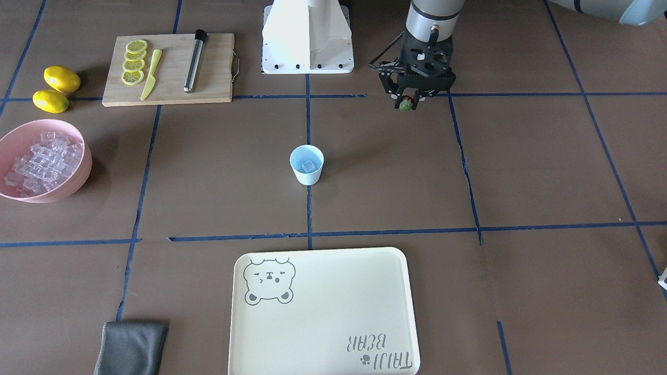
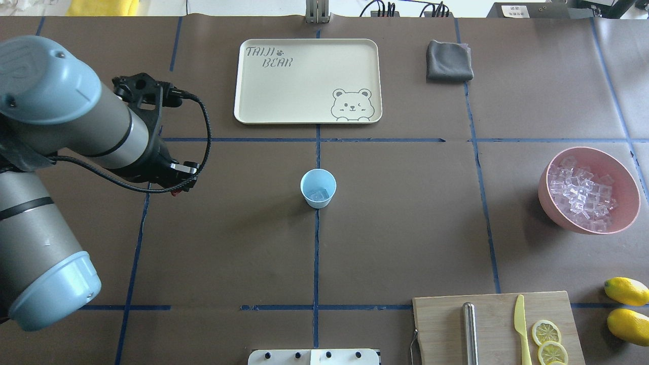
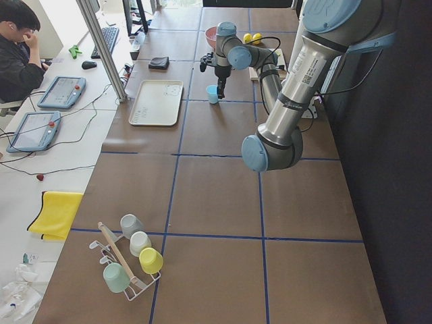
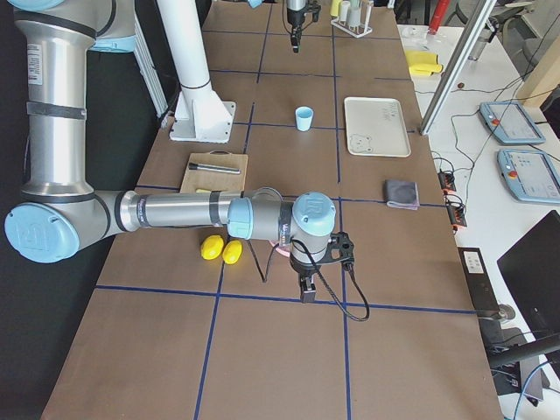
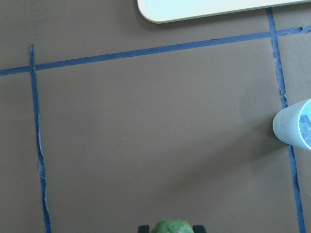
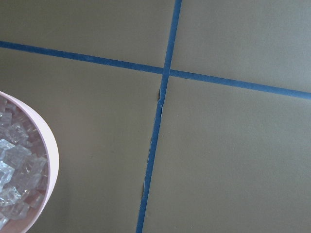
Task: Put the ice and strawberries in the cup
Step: 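Lift the strawberry and carry it over the light-blue cup, then open the left gripper to drop the strawberry into the cup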
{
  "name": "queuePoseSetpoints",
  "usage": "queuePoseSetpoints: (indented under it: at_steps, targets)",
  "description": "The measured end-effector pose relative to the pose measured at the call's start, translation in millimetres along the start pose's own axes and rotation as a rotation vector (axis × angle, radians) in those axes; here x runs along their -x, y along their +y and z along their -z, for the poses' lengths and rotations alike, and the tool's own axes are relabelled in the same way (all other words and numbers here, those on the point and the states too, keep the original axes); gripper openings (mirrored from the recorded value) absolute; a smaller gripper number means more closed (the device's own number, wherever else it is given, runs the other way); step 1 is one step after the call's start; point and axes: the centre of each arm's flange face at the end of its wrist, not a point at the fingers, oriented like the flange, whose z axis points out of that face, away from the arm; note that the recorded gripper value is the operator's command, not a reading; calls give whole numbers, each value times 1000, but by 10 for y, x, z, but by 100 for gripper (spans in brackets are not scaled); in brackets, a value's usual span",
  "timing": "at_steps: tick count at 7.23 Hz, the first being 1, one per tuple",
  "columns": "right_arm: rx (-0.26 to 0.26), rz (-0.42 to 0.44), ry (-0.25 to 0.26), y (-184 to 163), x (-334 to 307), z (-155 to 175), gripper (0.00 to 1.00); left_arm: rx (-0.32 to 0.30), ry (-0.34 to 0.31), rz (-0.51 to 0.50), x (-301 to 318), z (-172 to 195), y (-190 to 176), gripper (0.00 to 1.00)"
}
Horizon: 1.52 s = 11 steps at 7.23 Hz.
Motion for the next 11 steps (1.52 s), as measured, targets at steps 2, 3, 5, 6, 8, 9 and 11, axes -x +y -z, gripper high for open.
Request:
queuePoseSetpoints:
  at_steps: [2,3,5,6,8,9,11]
  targets:
    - [-3,3,0,-22,12,13,100,-3,-17,55,-580,-234,-296,0]
    - [-5,5,0,-33,17,20,100,-13,-16,80,-851,-369,-457,1]
    - [-6,6,1,-40,20,25,100,-44,-14,125,-1363,-679,-716,3]
    - [-6,7,1,-41,21,26,100,-45,-19,140,-1551,-761,-816,5]
    - [-6,7,1,-41,21,26,100,-42,-25,151,-1676,-819,-879,5]
    - [-6,6,1,-41,20,25,100,-38,-25,151,-1697,-834,-861,5]
    - [-5,5,2,-40,16,21,100,-31,-20,143,-1732,-866,-801,88]
